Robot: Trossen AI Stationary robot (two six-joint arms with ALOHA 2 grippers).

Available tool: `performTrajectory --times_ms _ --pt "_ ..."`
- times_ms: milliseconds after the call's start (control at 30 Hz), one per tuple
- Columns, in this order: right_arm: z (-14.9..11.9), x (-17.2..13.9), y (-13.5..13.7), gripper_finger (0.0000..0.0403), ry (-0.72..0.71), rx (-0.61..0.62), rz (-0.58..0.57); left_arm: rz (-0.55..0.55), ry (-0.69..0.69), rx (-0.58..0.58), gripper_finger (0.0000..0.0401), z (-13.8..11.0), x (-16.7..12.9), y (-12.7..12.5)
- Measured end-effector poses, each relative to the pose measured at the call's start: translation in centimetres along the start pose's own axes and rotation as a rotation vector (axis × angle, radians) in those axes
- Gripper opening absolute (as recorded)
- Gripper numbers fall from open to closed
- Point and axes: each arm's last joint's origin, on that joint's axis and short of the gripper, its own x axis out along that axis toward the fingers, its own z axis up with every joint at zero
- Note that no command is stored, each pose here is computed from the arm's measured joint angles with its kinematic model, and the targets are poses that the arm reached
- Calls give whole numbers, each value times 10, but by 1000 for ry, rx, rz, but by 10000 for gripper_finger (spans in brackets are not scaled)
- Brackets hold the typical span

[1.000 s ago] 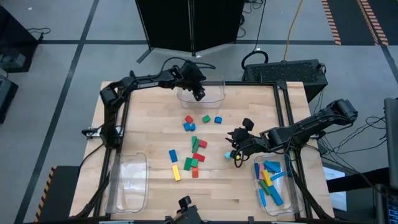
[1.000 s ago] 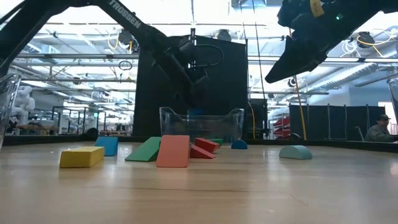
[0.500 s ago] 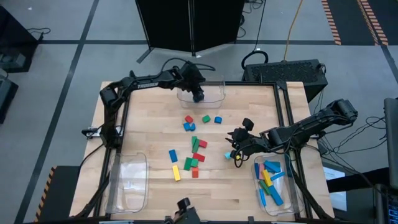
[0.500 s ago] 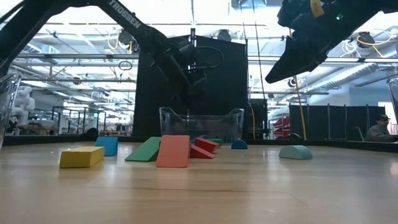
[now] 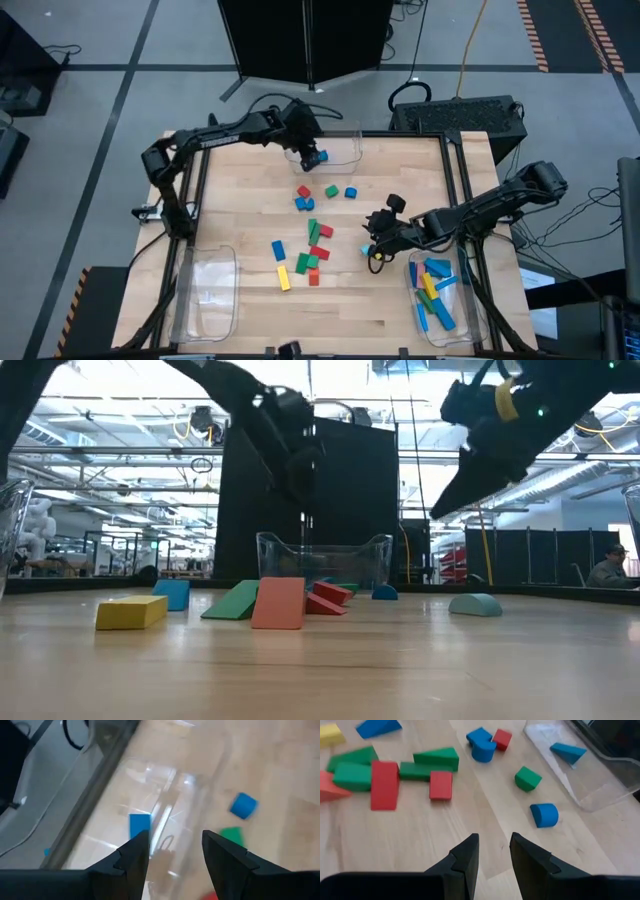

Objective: Sort blocks by size
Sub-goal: Put the green triangle block into the top transparent bin

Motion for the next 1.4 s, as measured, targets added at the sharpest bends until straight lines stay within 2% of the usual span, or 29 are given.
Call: performTrajectory --times_ms 133,300,500,667,767,967,1067,1167,1267,1400 --pt "2 6 6 105 -29 -9 16 -47 17 54 183 1 -14 -30" --pt "7 10 14 105 -76 -40 97 -134 69 182 183 -6 -13 -80" --pt "9 9 15 105 -105 -49 80 -237 88 335 183 -27 -5 -140" --pt "12 7 17 105 -136 -48 87 -289 73 396 183 -51 7 -170" --pt "12 7 17 105 -134 -39 87 -298 74 365 183 -67 17 -174" --pt "12 7 17 105 -134 -33 88 -287 100 301 183 -87 29 -168" --pt "12 7 17 105 -134 -32 88 -278 100 306 183 -94 34 -164" --pt "12 7 17 105 -134 -32 88 -267 118 357 183 -102 36 -162" --pt "11 7 17 105 -133 -32 88 -211 122 408 183 -107 41 -160" --pt "11 7 17 105 -133 -32 88 -181 123 401 183 -113 45 -155"
